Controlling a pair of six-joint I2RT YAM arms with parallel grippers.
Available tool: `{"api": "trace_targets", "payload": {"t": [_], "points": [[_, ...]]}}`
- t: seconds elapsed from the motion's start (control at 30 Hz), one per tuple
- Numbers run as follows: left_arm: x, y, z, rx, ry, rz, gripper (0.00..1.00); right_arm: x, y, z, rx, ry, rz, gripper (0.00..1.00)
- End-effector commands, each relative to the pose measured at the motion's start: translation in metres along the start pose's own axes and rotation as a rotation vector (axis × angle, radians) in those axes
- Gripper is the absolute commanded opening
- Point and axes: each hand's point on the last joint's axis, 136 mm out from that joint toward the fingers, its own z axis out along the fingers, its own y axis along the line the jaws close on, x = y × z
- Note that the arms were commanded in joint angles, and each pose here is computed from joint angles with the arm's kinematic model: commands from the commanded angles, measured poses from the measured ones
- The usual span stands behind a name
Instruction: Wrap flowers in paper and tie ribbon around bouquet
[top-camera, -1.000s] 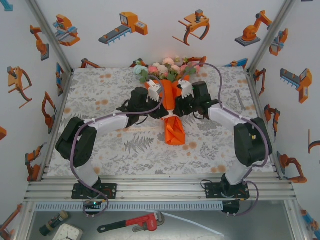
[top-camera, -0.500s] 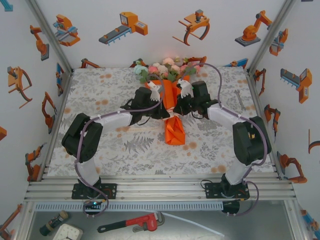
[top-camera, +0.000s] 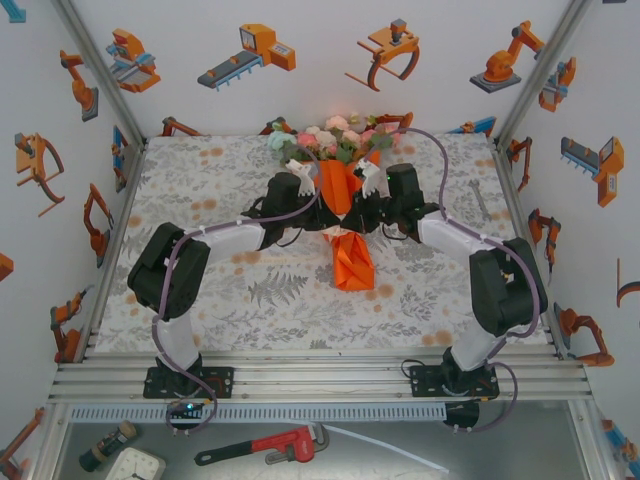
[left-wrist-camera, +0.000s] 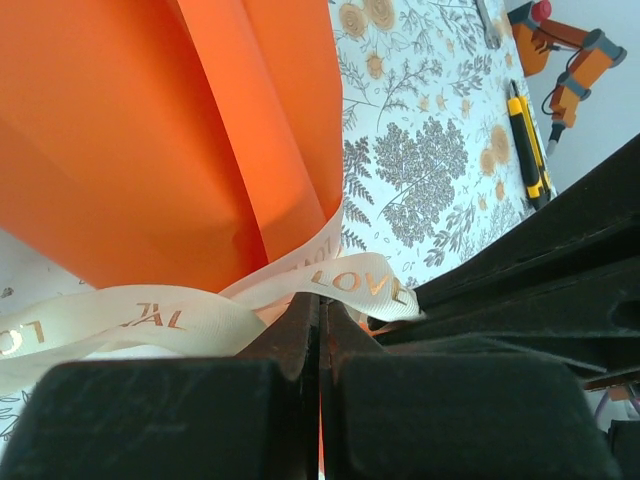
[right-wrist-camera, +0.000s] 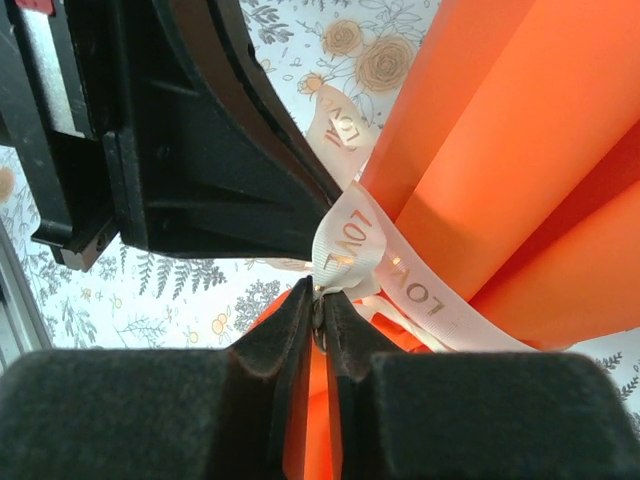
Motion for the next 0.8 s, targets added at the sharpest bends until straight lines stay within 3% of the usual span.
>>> {"api": "trace_targets", "payload": {"t": [0.0,0.17,0.37,0.5,0.77], "points": [[-0.009,-0.002,0.001,0.013,-0.046,-0.014,0.0,-0.005,0.018,-0.005,-0.071,-0.014,-0.022,0.21],[-0.012,-0.003,0.007,0.026,-0.054,-0.035,0.0,-0.005,0.023,-0.004,-0.107,-0.009,0.018,0.33],[-0.015,-0.001,0.013,0.019,-0.061,-0.035,0.0,-0.01,0.02,-0.015,-0.038,-0.044,0.003,0.46],[-0.011,-0.001,0.018,0.018,-0.059,-0.01,0.0,-0.014,0.005,-0.025,0.062,-0.053,0.032,0.48],[-0.006,0.001,0.023,0.005,-0.05,0.004,0.0,-0.026,-0.029,-0.043,0.128,-0.167,0.166,0.46]]}}
